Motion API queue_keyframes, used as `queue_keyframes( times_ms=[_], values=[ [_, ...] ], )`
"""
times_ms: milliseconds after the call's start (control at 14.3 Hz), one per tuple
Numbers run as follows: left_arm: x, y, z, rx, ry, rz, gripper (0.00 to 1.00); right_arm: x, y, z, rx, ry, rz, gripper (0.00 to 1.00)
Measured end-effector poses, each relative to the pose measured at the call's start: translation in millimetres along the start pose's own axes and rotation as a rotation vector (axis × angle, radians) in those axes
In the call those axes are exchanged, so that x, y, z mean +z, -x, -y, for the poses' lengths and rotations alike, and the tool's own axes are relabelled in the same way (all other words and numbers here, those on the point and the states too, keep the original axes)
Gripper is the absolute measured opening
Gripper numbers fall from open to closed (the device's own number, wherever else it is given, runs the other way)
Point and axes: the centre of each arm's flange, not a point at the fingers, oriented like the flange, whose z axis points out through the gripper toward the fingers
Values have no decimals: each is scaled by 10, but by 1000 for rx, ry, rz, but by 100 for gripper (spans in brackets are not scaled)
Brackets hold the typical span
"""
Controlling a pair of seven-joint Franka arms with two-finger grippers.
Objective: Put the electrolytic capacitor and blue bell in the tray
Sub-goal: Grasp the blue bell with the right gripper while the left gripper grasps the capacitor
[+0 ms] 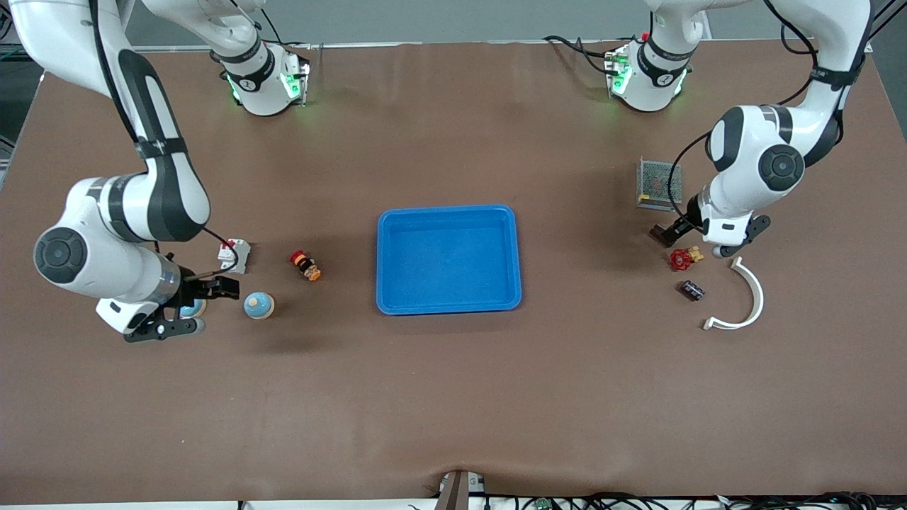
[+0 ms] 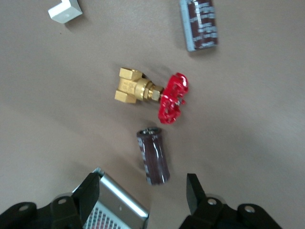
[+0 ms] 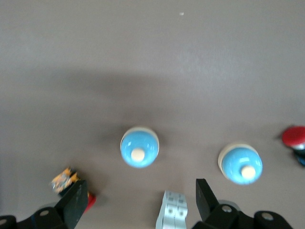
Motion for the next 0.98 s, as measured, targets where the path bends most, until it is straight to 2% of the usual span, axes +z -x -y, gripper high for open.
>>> queue_keyframes(
  times_ms=[70, 280, 560, 770, 910, 980],
  values=[
    [86, -28, 19, -7, 0, 7, 74, 72, -26, -6, -12, 2, -4, 100],
    [257, -47, 22, -12, -1, 23, 67, 156, -70, -13, -53, 4, -11, 100],
    [365, -53, -11, -53, 9, 20, 64, 370, -117, 25, -103, 8, -12, 100],
    [447, -43, -34, -69, 9, 25, 62, 659, -139, 26, -166, 9, 6, 100],
    [489, -40, -36, -71, 6, 32, 54, 808, -142, 8, -202, 9, 16, 100],
    [506, -39, -38, -71, 5, 34, 54, 859, -138, -2, -212, 10, 16, 100]
  ],
)
